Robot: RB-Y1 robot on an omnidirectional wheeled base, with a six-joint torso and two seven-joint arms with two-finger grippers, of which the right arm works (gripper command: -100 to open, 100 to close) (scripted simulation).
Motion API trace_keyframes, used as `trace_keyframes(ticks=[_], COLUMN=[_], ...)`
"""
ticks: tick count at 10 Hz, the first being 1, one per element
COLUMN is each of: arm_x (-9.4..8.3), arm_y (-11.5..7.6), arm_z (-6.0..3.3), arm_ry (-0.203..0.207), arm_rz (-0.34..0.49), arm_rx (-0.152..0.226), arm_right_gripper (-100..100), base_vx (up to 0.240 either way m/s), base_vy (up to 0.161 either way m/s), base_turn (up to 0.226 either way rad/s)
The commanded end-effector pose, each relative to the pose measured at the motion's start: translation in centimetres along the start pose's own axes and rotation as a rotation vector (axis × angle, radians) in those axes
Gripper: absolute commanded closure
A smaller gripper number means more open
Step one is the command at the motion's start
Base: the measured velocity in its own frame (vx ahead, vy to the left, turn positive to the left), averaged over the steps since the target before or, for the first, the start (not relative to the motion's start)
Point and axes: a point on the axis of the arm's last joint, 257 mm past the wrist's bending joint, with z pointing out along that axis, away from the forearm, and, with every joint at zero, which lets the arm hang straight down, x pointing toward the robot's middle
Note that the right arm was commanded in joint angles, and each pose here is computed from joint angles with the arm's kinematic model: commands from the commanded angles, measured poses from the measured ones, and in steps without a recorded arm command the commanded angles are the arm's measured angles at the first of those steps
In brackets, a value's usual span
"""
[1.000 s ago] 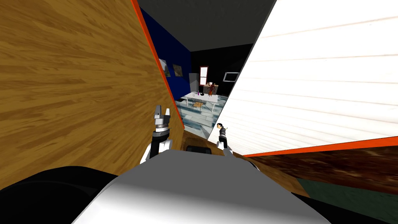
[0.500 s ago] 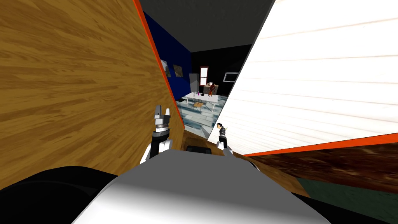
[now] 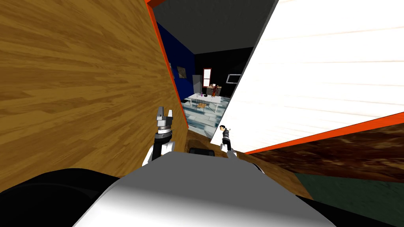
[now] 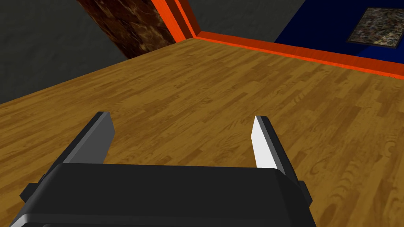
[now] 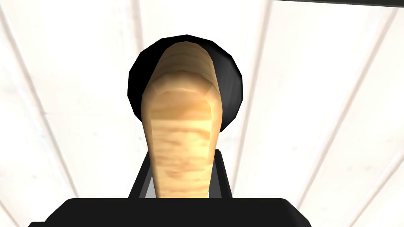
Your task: Pull the door open
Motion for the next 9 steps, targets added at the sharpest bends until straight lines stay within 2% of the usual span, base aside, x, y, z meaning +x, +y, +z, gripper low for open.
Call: trace_keyframes(ticks=[1, 4, 6, 9], arm_x=[-0.8, -1.2, -1.7, -2.5], arm_y=[0.1, 0.2, 0.2, 0.3], arm_z=[0.12, 0.18, 0.26, 0.32], arm_ry=[0.0, 0.008, 0.022, 0.046], arm_rz=[-0.002, -0.003, -0.004, -0.003], arm_rx=[-0.002, -0.002, -0.002, 0.0], arm_right_gripper=[100, 100, 100, 100], base_vx=[-0.178, -0.099, -0.188, -0.139], base_vy=[0.011, 0.01, -0.019, -0.046], base_turn=[-0.018, -0.008, 0.006, 0.076])
